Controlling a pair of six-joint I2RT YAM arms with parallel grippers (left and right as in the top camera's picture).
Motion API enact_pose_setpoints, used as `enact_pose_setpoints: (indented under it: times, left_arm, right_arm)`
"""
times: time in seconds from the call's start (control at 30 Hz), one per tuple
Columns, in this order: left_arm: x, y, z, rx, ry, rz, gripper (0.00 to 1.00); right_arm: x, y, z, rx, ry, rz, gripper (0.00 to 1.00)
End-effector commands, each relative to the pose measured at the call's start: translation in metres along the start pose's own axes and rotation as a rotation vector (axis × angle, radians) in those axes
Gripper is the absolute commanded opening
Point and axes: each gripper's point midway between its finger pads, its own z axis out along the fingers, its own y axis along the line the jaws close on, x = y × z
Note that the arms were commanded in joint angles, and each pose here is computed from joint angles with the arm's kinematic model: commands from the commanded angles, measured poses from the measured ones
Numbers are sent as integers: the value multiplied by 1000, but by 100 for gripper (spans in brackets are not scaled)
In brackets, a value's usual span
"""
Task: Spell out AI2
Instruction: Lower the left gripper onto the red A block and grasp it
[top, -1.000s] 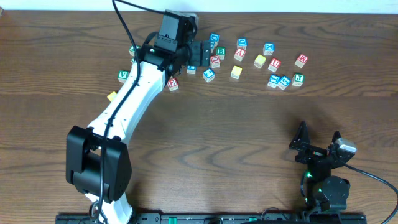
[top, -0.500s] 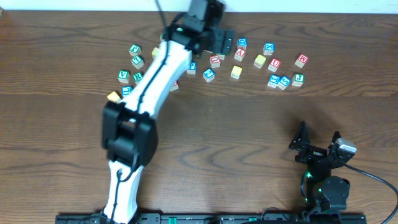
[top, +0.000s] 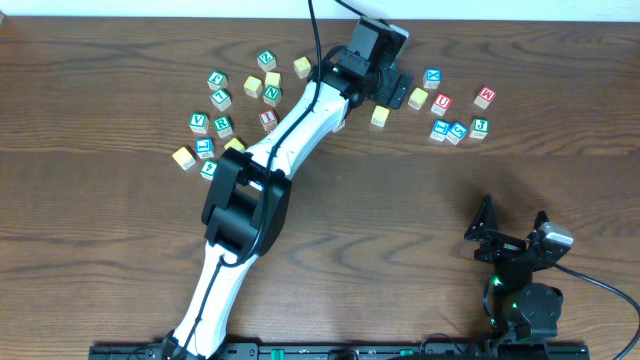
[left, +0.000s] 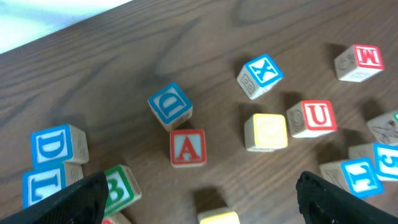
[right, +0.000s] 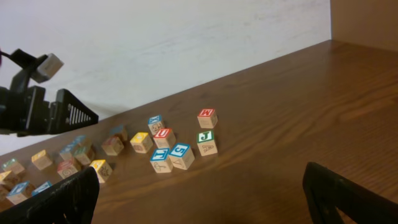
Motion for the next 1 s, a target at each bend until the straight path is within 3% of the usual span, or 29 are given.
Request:
enact_pose_setpoints:
  times: [0.0, 0.97]
  left_arm:
    - [-3, 4, 15, -6, -26, 20, 95]
    - [36, 7, 78, -34, -29, 29, 79]
  right_arm:
    - [1, 0, 0, 2, 0, -11, 99]
    - [1, 0, 0, 2, 0, -11, 99]
